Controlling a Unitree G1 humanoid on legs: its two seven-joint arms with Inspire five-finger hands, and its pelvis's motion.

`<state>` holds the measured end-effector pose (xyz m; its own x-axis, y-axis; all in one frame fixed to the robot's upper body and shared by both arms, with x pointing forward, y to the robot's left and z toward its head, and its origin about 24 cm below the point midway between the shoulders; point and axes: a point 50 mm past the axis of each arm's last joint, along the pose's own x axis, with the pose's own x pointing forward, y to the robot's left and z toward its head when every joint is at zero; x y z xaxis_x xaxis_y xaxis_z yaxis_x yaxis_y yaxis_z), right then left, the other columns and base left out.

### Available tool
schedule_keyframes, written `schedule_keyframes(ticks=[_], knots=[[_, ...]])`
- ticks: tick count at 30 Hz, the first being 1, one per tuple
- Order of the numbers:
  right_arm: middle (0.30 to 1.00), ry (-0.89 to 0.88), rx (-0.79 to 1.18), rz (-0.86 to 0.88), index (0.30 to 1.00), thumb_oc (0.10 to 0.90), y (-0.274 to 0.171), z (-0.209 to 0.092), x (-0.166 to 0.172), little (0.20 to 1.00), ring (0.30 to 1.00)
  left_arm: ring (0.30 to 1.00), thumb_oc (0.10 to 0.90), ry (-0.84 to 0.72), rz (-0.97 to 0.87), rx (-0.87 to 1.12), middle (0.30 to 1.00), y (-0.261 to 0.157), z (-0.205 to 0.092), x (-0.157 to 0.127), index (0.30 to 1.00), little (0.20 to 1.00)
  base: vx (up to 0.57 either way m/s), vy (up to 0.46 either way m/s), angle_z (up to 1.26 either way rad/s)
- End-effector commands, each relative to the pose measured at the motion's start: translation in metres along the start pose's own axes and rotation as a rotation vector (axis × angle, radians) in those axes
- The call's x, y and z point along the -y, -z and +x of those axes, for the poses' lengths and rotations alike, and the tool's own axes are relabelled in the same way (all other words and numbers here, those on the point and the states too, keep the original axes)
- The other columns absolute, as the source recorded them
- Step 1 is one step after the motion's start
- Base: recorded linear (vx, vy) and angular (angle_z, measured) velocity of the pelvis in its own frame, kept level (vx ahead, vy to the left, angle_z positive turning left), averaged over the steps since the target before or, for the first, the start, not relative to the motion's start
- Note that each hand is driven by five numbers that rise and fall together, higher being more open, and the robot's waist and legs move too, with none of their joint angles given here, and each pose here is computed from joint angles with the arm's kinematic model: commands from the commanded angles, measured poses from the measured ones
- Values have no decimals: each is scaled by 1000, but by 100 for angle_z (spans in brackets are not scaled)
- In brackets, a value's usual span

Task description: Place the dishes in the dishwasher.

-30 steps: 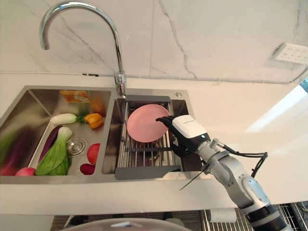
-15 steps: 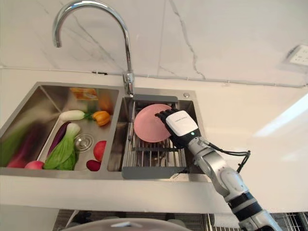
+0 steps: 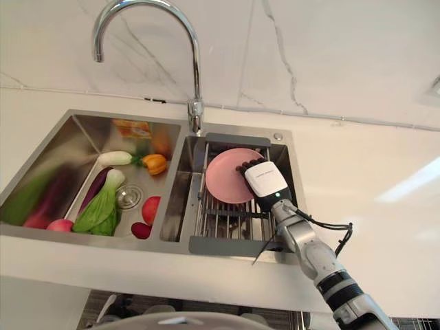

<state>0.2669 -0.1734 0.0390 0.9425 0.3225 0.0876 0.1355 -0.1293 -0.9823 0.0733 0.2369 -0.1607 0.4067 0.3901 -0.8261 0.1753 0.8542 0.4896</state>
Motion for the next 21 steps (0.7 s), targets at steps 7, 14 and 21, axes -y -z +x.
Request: schedule_keyframes(ticks=[7, 14, 21], knots=[[300, 598, -5, 18, 300, 400, 10, 42, 104, 300, 300, 900, 800, 17, 88, 117, 900, -32, 0, 18, 900, 900, 1, -2, 2], [300, 716, 18, 166, 300, 400, 7, 33, 122, 300, 300, 900, 800, 8, 110, 114, 900, -29, 0, 19, 900, 900, 0, 0, 0], [300, 816, 9, 252, 300, 400, 14, 17, 136, 300, 300, 900, 800, 4, 151, 112, 900, -25, -1, 19, 900, 900, 0, 0, 0]])
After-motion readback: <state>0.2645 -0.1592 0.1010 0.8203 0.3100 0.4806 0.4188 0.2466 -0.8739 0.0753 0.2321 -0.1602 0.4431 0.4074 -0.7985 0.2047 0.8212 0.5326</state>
